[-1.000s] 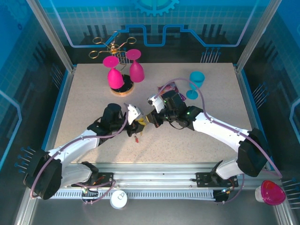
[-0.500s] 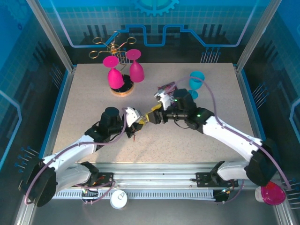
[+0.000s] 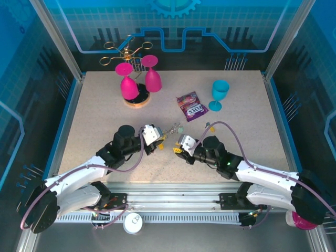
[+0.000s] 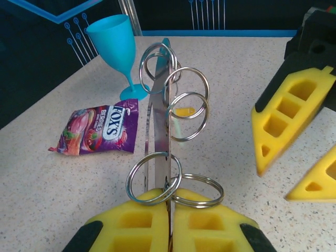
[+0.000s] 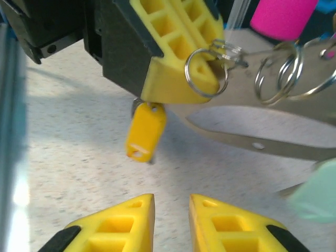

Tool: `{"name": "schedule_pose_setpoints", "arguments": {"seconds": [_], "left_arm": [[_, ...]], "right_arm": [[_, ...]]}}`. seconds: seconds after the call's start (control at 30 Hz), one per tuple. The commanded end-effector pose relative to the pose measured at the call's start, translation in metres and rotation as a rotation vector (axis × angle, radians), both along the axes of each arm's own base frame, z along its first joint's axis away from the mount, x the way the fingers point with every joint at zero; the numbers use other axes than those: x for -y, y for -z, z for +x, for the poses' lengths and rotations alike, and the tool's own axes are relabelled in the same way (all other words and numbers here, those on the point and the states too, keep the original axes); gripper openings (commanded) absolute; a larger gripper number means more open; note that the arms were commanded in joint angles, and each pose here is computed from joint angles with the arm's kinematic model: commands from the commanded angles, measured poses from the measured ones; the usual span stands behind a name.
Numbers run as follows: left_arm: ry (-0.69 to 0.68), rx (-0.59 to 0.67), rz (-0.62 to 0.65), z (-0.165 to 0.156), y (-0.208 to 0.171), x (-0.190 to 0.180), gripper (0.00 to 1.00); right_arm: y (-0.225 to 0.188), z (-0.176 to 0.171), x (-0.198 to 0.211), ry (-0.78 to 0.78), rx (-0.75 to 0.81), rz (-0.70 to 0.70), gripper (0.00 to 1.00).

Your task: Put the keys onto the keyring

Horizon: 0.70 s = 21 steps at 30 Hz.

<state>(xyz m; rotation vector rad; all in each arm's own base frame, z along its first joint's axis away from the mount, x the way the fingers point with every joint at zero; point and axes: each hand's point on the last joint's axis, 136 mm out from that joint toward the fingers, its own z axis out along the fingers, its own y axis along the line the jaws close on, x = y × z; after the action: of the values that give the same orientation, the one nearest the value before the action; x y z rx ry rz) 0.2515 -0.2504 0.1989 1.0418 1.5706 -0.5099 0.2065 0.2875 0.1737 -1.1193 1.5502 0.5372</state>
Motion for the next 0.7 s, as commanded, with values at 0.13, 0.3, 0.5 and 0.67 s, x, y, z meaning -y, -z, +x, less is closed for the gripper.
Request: {"name": "schedule_pose_setpoints", "arguments": {"seconds": [0.13,0.3,0.5,0.67], "left_arm": [[-0.002,0.091,-0.009,0.001,-0.016,0.0,0.0],[0.006,0.099,-0.012,-0.002,-0.017,0.001,0.0],[0.018,0.154,0.031,-0.004,-0.017,0.001,0.0],[0.044,0.332,0.255,-0.002,-0.006,-0.01,0.0]], "right_arm": [[-0.056,0.02,-0.001,0.046,0.29,0.088,0.26],[-0.052,0.015,-0.005,0.008,0.279,0.103,0.26],[-0.054,0.008,0.0,0.002,0.239,0.13,0.3],[-0.049,-0.001,0.037,0.032,-0.188,0.128,0.33]]}}
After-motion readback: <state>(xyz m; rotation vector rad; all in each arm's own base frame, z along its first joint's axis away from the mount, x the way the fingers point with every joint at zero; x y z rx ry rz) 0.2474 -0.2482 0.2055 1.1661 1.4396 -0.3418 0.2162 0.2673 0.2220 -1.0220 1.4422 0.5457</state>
